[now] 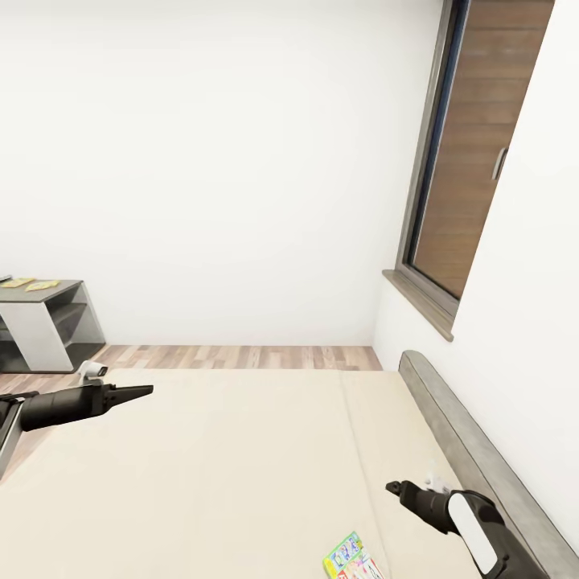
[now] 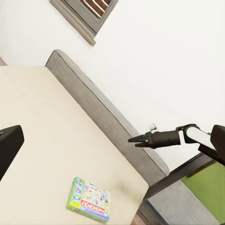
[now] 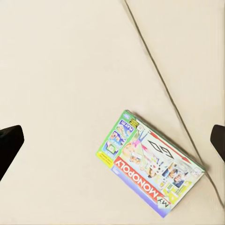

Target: Put all the toys in the child's room - the three board games (two on the bed and one on the table), the two jigsaw puzzles on the table, and the tennis ball on the table - inside the toy box on the table in the child's room.

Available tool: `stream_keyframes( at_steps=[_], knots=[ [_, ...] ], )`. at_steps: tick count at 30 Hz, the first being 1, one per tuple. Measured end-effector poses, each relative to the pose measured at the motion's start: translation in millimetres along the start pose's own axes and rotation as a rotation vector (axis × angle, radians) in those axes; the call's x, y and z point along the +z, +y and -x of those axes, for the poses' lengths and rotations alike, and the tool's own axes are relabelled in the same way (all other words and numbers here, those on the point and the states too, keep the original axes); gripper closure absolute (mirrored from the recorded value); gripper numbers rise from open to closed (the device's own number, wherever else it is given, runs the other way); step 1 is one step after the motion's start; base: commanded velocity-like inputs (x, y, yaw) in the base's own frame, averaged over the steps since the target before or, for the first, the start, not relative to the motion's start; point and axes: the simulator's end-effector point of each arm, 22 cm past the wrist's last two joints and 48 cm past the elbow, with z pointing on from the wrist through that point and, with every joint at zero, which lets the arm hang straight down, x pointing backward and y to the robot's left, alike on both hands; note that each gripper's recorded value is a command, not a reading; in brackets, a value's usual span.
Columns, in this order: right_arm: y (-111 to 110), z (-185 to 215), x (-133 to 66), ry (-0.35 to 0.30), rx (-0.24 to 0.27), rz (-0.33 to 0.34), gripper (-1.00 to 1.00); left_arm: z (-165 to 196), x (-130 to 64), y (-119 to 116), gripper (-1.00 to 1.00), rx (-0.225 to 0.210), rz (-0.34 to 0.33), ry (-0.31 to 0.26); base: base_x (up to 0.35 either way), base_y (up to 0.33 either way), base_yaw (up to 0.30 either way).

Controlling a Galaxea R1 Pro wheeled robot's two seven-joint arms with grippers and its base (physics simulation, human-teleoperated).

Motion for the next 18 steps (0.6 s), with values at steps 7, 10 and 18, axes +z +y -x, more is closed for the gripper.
stream_keyframes(
  at_steps=[7,10,18],
  knots=[
    [-1.1,6.4,-0.2,-0.027,-0.007,0.000,-1.00,1.6,-2.3,0.0,-1.00,-0.008,0.001,-0.004,0.000,0.000,0.000],
    [-0.4,6.7,-0.2,-0.029,-0.007,0.002,-1.00,3.3,-4.8,0.4,-1.00,-0.028,0.004,-0.009,0.000,0.000,0.000],
    [0.3,6.8,-0.3,-0.029,-0.007,0.004,-1.00,3.8,-4.8,-0.1,-1.00,-0.168,0.003,-0.011,0.000,0.000,0.000]
  ],
)
